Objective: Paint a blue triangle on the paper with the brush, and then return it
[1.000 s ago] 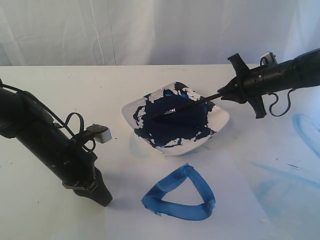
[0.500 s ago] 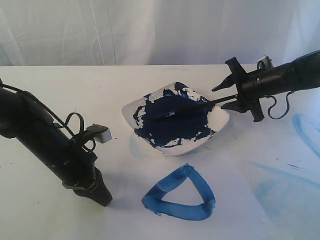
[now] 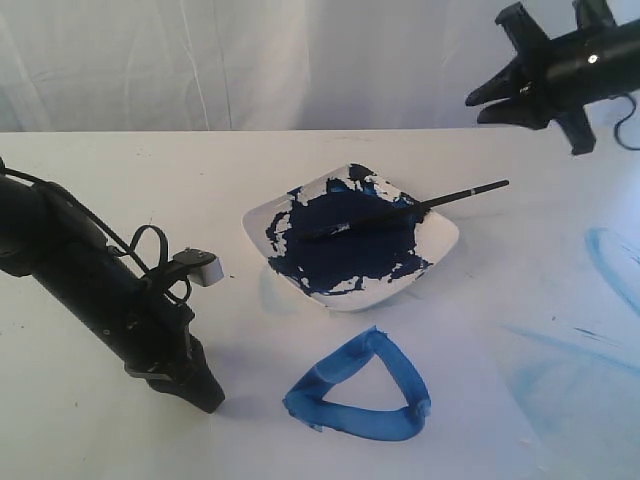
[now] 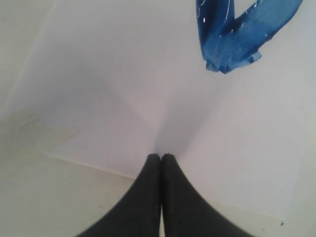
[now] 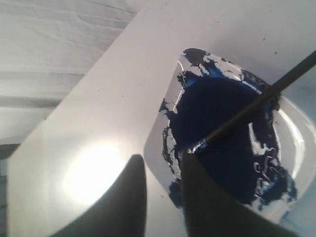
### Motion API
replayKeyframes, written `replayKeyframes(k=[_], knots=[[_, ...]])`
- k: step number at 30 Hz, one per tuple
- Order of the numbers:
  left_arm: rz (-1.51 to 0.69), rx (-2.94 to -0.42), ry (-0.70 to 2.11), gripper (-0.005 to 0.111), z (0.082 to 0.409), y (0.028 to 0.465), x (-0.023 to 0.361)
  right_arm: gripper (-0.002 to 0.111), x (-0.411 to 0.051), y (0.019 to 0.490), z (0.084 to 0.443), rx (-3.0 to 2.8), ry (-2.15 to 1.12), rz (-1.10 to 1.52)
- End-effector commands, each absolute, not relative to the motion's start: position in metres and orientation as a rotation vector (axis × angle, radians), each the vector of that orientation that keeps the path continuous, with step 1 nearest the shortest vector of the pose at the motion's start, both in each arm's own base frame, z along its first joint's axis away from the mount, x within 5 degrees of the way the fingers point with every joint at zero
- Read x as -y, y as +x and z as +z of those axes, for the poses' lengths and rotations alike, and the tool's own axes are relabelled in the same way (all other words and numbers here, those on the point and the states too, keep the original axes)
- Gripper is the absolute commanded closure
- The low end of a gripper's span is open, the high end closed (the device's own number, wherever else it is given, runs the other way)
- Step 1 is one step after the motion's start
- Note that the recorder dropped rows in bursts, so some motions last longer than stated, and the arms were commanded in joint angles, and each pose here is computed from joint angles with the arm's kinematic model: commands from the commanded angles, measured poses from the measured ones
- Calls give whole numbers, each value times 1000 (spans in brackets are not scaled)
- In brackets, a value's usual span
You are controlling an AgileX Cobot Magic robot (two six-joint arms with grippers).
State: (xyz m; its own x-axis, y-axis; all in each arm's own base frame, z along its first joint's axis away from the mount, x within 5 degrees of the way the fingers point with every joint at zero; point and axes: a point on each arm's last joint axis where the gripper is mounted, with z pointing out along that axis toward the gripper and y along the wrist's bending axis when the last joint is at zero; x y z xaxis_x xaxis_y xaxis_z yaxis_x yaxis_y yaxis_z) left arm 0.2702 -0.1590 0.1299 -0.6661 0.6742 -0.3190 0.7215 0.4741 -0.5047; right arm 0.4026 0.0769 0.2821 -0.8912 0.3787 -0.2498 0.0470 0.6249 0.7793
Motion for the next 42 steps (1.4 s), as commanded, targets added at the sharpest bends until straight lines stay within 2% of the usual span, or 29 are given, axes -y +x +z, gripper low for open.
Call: replayKeyframes(k=[1,4,9,12,18,31,34,37,42], knots=[[-985,-2635,1247,107,131,269,161,108,-63,362,340,-2433,95,827],[-985,-2635,1247,107,131,269,161,108,-48,319,381,-2344,-21,563],[-985,-2635,1247,107,131,269,161,108,-27,233,415,-2086,-99,258],[-985,-2635,1247,107,131,269,161,108,-23,197,411,-1984,-105,215],[-985,-2635,1247,107,131,269,161,108,-21,135,380,-1953,-169,173],[-936,-2677,1259,107,133,270,156,108,-20,98,379,-1919,-186,183],[-882,-2780,1209,107,155,275,143,108,-20,98,379,-1917,-186,183],[-859,-2819,1219,107,195,274,127,108,-20,98,379,-1917,-186,183],[-945,-2643,1044,107,274,257,102,108,-20,98,379,-1917,-186,183]])
